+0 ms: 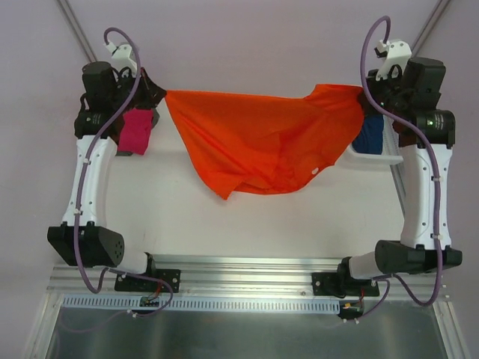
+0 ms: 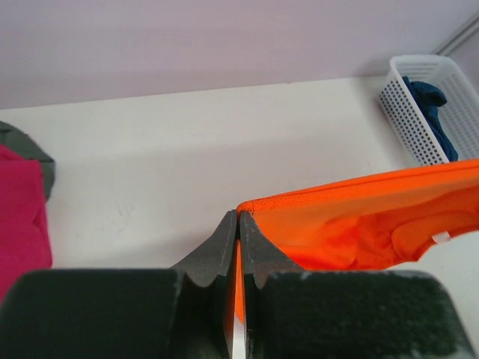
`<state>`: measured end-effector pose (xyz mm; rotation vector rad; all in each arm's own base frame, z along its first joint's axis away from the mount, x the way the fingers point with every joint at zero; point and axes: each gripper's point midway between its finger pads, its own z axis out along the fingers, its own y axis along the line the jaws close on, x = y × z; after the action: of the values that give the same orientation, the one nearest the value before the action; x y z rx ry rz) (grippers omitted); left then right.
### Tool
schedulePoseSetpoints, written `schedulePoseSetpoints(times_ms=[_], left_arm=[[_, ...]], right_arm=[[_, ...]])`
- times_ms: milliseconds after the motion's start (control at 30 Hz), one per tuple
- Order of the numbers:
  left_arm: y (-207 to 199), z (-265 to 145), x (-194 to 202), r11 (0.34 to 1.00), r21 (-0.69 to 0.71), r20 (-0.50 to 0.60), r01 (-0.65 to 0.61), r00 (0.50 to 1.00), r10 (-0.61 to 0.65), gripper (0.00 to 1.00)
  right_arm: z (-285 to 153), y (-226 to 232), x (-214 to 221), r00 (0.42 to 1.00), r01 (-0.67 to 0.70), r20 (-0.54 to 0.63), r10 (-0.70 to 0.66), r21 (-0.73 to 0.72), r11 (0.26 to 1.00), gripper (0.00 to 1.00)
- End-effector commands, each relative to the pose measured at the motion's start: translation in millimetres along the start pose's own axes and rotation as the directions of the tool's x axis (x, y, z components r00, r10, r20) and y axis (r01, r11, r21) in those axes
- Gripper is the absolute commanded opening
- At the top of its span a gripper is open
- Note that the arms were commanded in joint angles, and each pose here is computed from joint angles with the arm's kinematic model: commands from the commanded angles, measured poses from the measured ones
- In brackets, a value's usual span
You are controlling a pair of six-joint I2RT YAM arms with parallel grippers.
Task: Fold and stack the t-shirts
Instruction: Flatten the tshirt out
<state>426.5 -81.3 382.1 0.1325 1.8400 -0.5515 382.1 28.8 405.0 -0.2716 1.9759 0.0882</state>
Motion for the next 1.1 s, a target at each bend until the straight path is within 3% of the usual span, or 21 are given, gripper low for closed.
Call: schedulePoseSetpoints(times_ms=[0,133,367,533,767,900,1067], left_arm=[[6,-38,-30,0.997,-0.062,0.100,-0.044,0.994,0.050,0.00],[5,-68,-48,0.995,-0.077,0.163,-0.062,0.984,0.074,0.00],[-37,-117,-85,0.987,-0.036,0.287,-0.156,0.945,0.160,0.00],[-62,-155,-93,0.981,-0.028,0.352,-0.193,0.916,0.191,0.00],[-83,-206,-89,0.977,-0.059,0.425,-0.206,0.880,0.211,0.00],[-96,-227,-95,0.971,-0.069,0.463,-0.227,0.855,0.233,0.00],[-120,-270,-115,0.951,-0.147,0.553,-0.272,0.775,0.307,0.00]], right_arm=[[-39,2,-46,0.981,0.006,0.192,-0.009,0.018,1.000,0.01],[-81,8,-67,0.954,0.012,0.299,-0.019,0.026,1.000,0.01],[-137,28,-68,0.919,0.021,0.394,-0.014,-0.014,1.000,0.01],[-174,49,-56,0.898,0.025,0.439,0.011,-0.075,0.997,0.01],[-222,59,-46,0.853,0.058,0.521,-0.025,-0.048,0.997,0.01],[-257,63,-55,0.797,0.065,0.603,-0.034,-0.030,0.997,0.01],[-302,67,-68,0.714,0.063,0.698,-0.047,0.002,0.998,0.01]])
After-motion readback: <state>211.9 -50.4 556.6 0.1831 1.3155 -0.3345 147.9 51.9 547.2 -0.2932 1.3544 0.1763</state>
